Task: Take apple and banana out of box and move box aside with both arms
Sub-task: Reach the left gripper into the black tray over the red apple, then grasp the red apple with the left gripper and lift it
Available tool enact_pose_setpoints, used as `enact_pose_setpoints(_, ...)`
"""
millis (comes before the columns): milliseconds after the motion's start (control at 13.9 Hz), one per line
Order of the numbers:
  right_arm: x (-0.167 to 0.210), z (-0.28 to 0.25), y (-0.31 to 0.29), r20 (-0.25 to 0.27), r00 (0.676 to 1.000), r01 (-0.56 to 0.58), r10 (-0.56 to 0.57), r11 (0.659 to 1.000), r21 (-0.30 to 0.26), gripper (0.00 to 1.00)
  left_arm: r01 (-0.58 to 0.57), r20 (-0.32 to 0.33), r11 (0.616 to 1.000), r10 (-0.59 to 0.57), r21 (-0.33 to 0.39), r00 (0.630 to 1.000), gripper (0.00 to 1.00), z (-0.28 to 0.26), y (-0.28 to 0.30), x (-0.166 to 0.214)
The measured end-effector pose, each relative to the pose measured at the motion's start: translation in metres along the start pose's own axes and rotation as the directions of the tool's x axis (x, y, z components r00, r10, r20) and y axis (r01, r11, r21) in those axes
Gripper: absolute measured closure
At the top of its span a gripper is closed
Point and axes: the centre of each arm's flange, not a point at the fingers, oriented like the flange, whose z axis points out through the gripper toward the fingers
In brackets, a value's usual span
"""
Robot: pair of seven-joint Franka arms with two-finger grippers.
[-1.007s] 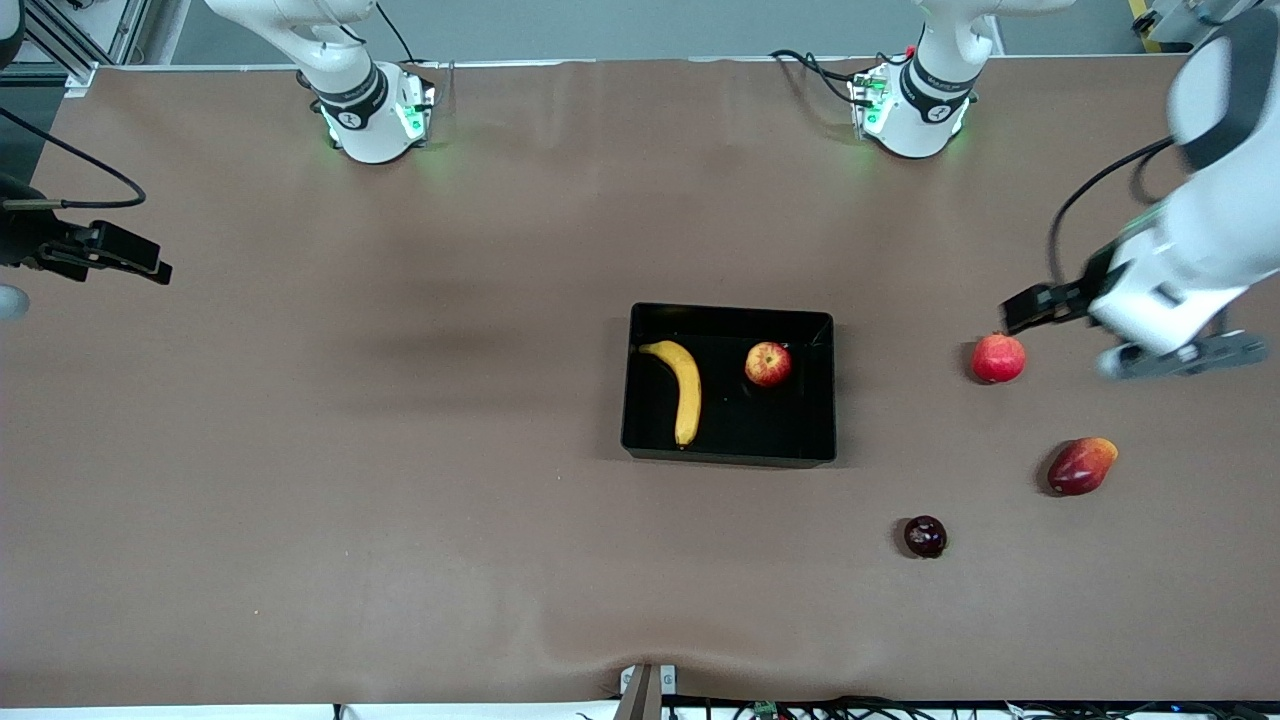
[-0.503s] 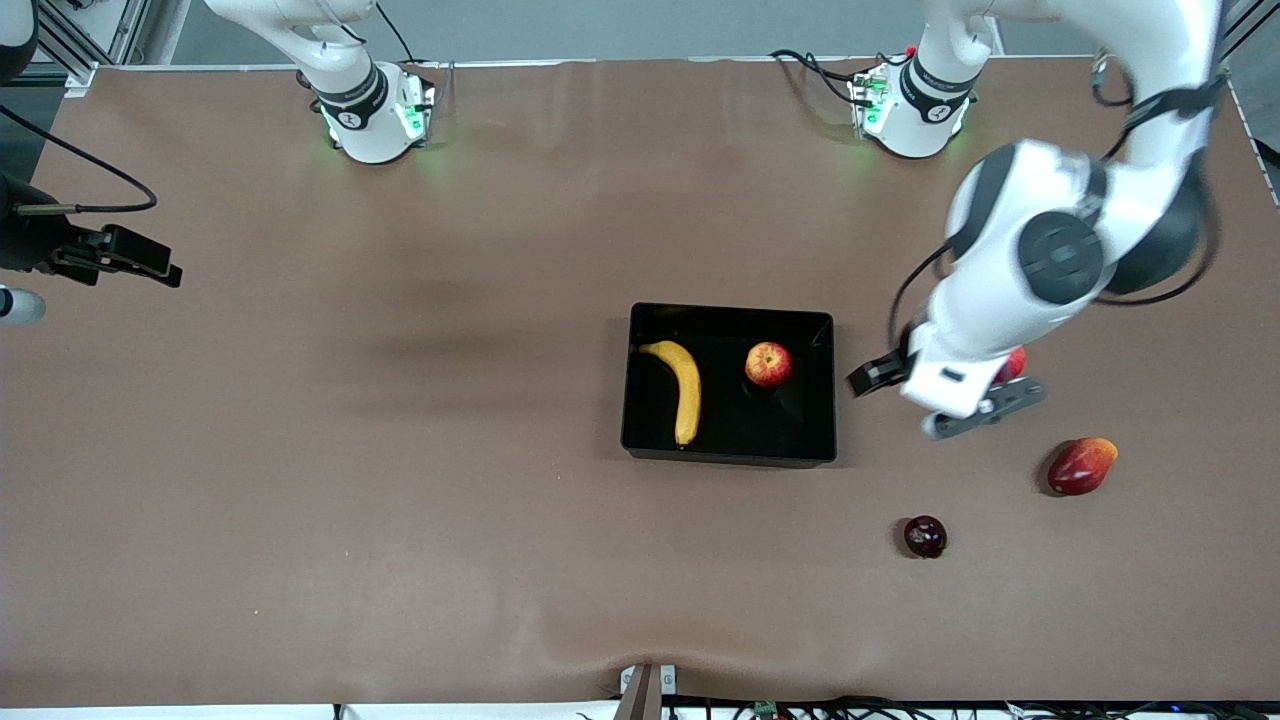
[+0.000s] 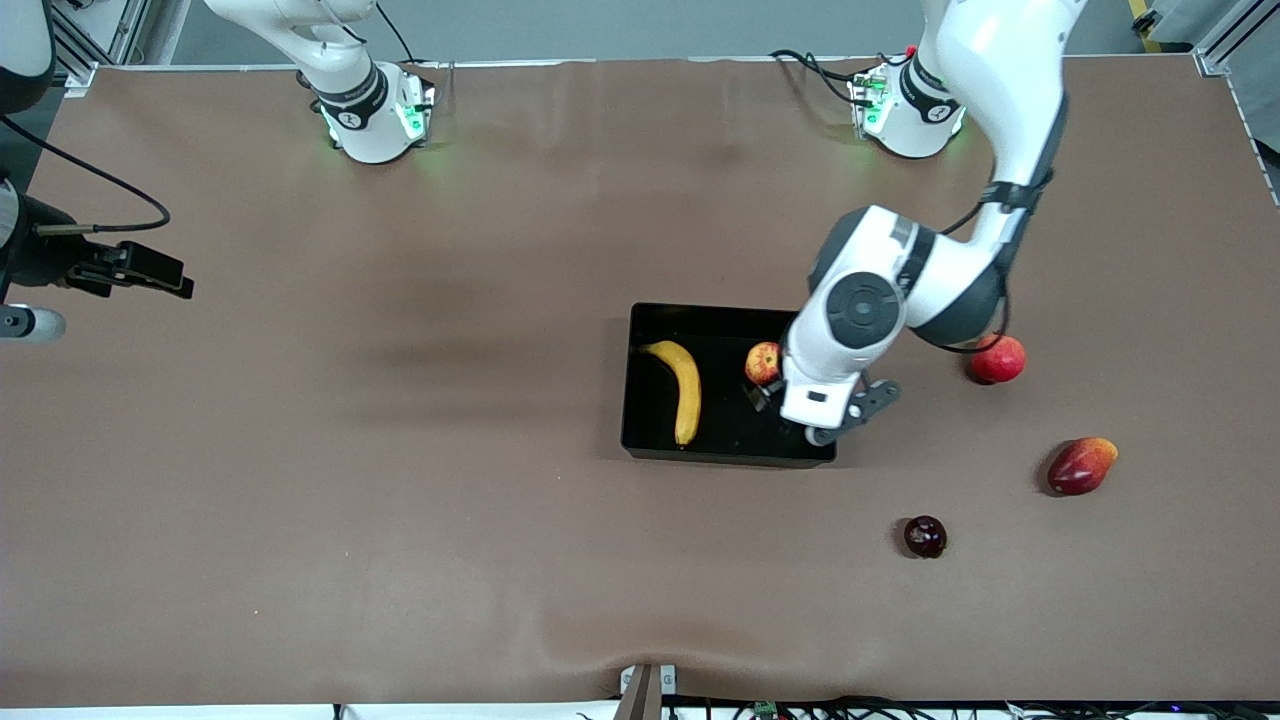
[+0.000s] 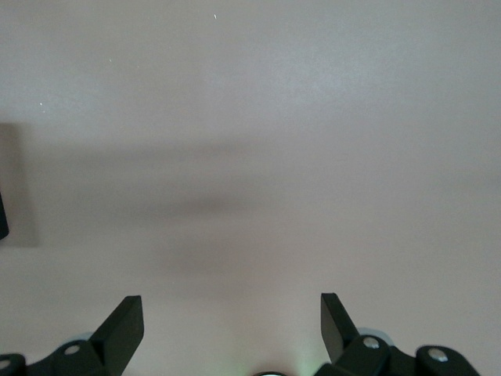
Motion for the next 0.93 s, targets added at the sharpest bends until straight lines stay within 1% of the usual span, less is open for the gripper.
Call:
enact_pose_setpoints(288, 0.004, 0.002, 0.005, -0.006, 1.000, -0.009, 0.009, 1.000, 0.000, 0.00, -0.018, -0.005, 1.000, 0.018, 0.003, 1.000, 0.00, 0.045, -0.006, -0.015)
enact_pose_setpoints(575, 0.004, 0.002, 0.005, -0.009, 1.000, -0.008, 0.008, 1.000, -0.001, 0.00, -0.027, 0.022, 0.998, 0.026, 0.051, 0.999, 0.00, 0.080, -0.015, -0.024)
enact_pose_setpoints(935, 0.005, 0.004, 0.003, -0.005, 1.000, -0.005, 0.005, 1.000, -0.001, 0.00, -0.044, 0.036, 0.996, 0.042, 0.076, 0.998, 0.00, 0.100, -0.014, -0.035)
